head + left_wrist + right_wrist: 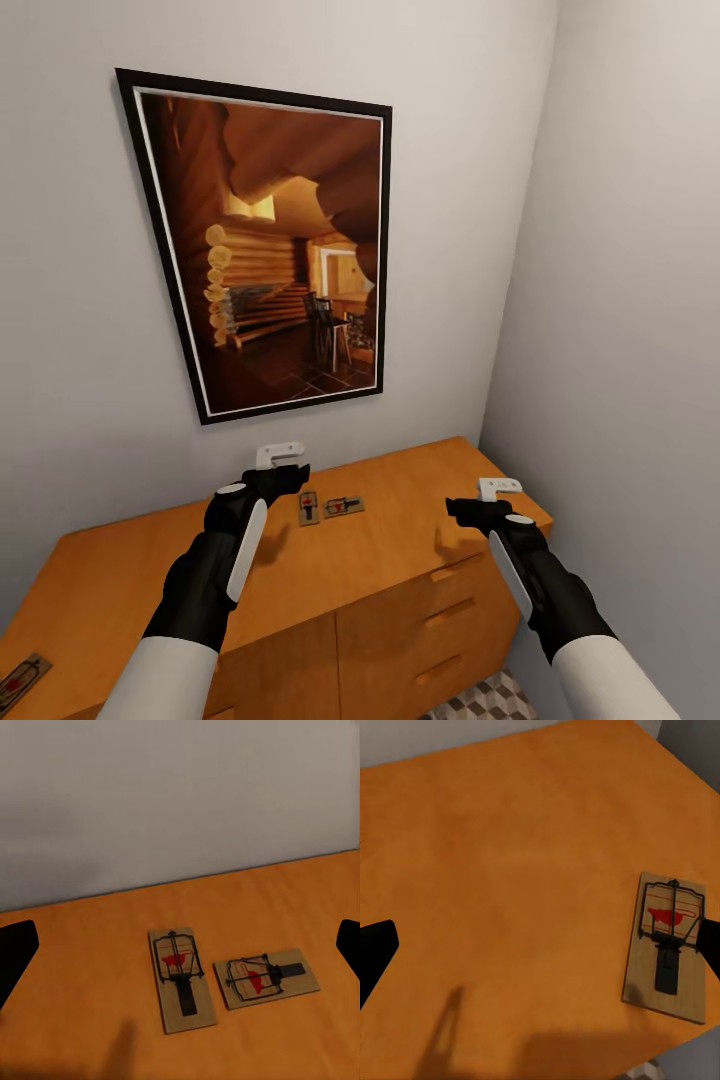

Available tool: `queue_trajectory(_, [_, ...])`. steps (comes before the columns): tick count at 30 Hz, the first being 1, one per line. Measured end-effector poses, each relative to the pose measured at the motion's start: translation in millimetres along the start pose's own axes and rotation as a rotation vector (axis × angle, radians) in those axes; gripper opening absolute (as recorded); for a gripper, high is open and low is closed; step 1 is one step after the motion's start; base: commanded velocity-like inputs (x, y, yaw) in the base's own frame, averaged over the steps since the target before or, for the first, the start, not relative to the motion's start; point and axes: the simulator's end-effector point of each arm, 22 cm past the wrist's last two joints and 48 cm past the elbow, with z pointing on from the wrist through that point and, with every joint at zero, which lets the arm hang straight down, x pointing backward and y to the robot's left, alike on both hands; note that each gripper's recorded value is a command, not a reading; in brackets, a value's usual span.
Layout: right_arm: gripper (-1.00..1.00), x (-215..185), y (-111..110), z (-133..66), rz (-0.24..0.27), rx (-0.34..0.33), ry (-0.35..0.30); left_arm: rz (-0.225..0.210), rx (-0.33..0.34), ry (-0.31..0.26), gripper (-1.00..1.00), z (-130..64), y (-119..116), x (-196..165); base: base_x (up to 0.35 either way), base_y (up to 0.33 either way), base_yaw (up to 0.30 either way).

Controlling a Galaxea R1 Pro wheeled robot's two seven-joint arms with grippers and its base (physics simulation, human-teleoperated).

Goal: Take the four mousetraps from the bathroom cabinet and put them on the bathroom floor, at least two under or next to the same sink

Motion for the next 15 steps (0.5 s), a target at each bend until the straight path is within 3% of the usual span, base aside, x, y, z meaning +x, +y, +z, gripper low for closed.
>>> queue_trajectory(7, [1.0, 0.0, -0.5, 0.0, 0.0, 0.001, 0.0, 0.0, 0.0, 0.0, 1.0, 0.0, -0.1, 0.0, 0.0, 0.0, -0.055])
queue_trajectory(15, [1.0, -0.2, -2.2, 0.0, 0.001, 0.004, -0.001, 0.0, 0.0, 0.0, 1.0, 0.0, -0.2, 0.0, 0.0, 0.0, -0.246])
